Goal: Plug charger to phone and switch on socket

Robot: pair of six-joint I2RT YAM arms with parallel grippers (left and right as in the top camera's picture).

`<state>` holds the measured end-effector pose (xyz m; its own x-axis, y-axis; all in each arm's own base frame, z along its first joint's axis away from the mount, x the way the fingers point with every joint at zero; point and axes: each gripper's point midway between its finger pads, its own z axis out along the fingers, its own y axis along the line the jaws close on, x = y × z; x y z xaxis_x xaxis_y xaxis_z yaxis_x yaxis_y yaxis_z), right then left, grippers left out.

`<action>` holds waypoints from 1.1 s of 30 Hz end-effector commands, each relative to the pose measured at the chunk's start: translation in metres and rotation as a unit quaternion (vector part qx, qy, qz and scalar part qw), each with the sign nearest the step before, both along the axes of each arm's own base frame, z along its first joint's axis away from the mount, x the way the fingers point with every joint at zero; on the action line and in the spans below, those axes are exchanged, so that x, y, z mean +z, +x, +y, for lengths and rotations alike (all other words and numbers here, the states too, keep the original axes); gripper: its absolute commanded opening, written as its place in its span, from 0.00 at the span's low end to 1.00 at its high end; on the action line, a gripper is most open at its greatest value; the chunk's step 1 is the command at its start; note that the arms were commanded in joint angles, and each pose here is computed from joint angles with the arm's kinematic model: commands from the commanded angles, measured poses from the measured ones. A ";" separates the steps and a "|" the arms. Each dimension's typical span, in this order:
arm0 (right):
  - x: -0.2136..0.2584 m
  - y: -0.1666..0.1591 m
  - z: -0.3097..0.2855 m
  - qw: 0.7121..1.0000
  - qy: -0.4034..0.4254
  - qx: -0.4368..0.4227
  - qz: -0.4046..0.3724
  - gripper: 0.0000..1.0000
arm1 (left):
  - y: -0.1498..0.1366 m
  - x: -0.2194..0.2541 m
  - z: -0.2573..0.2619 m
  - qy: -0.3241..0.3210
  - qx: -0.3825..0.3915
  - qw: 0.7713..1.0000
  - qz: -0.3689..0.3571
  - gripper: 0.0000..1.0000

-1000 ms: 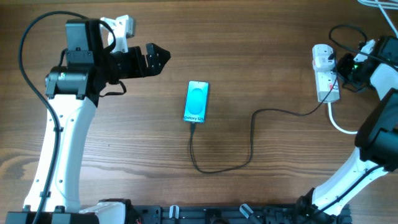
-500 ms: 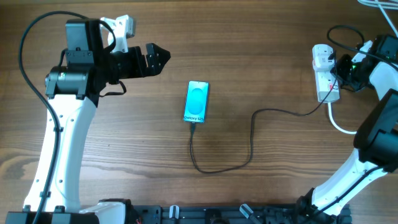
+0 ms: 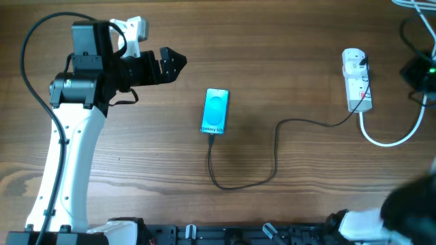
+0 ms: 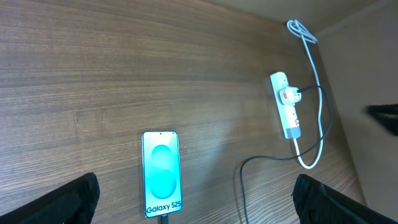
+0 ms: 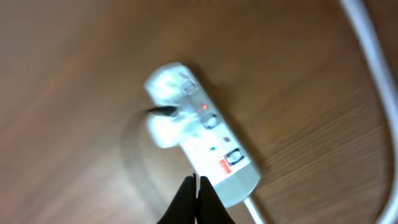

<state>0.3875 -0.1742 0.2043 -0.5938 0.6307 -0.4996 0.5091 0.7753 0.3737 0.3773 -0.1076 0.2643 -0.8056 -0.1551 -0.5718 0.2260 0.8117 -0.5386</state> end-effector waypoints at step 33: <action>0.128 -0.229 0.196 0.964 -0.070 0.243 -0.084 1.00 | 0.001 0.003 0.000 0.002 -0.003 1.000 -0.007 1.00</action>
<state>0.1584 0.0221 0.3289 -0.7117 0.3100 -0.6304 0.0850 0.9288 0.3607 0.3774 -0.1076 0.2644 -0.8054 -0.1552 -0.5721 0.2262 0.8116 -0.5386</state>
